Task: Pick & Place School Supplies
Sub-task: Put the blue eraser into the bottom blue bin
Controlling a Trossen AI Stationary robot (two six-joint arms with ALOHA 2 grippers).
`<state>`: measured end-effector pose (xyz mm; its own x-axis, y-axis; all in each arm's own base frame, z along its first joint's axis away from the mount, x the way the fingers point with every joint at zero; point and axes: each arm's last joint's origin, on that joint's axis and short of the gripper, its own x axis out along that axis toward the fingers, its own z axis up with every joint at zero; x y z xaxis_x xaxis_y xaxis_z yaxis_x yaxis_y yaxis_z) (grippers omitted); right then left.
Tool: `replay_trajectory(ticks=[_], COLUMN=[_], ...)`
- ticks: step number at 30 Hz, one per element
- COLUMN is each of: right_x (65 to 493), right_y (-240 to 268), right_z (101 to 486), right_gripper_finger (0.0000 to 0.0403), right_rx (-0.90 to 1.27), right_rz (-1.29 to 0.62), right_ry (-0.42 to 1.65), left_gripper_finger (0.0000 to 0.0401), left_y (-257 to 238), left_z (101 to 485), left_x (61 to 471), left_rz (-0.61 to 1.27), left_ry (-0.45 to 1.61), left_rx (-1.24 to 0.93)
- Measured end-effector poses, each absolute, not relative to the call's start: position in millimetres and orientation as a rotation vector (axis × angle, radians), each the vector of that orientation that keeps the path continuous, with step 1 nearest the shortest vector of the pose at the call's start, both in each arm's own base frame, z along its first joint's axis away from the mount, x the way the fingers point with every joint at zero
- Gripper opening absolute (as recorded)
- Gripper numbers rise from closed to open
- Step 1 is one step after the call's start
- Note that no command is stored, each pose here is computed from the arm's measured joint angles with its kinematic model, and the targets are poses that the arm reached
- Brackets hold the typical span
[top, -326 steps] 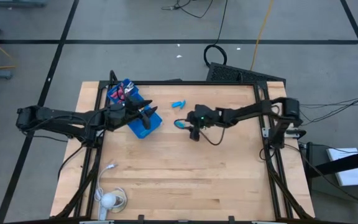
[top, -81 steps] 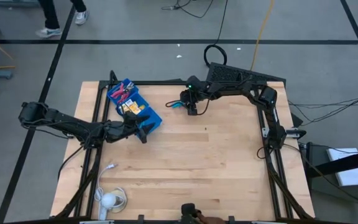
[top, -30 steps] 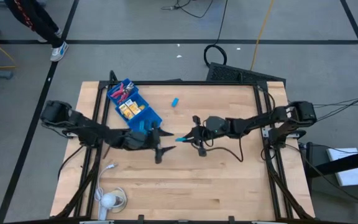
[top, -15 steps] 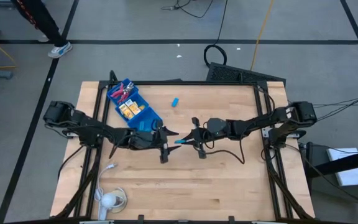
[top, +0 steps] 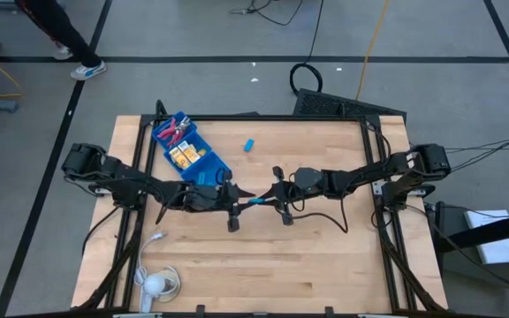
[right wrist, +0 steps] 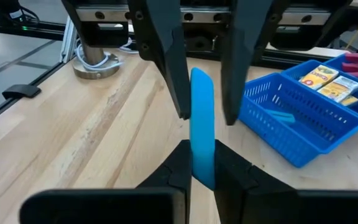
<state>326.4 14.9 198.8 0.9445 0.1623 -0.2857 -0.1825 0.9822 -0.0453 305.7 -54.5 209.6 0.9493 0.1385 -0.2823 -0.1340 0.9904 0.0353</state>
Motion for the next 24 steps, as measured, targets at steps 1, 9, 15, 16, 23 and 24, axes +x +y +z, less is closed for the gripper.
replay_trajectory(ticks=[1, 9, 15, 16, 23, 24], right_x=[326, 326, 326, 326, 325, 326], right_y=[15, 14, 13, 13, 12, 12], right_z=[199, 198, 197, 195, 195, 196], right_gripper_finger=[0.0029, 0.0042, 0.0069, 0.0073, 0.0085, 0.0085], right_rx=[-0.072, -0.050, -0.035, -0.034, -0.034, -0.034], right_rz=[0.176, 0.159, 0.095, 0.099, 0.094, 0.094], right_ry=[0.285, 0.293, 0.319, 0.332, 0.330, 0.328], left_gripper_finger=[0.0098, 0.0033, 0.0033, 0.0033, 0.0033, 0.0033], left_y=[-54, -51, -42, -40, -29, -27], left_z=[210, 211, 239, 245, 260, 260], left_x=[306, 304, 280, 274, 230, 224], left_rz=[0.137, 0.170, 0.306, 0.326, 0.553, 0.591], left_ry=[0.288, 0.304, 0.289, 0.283, 0.356, 0.371], left_rx=[0.015, 0.011, -0.034, -0.052, -0.186, -0.218])
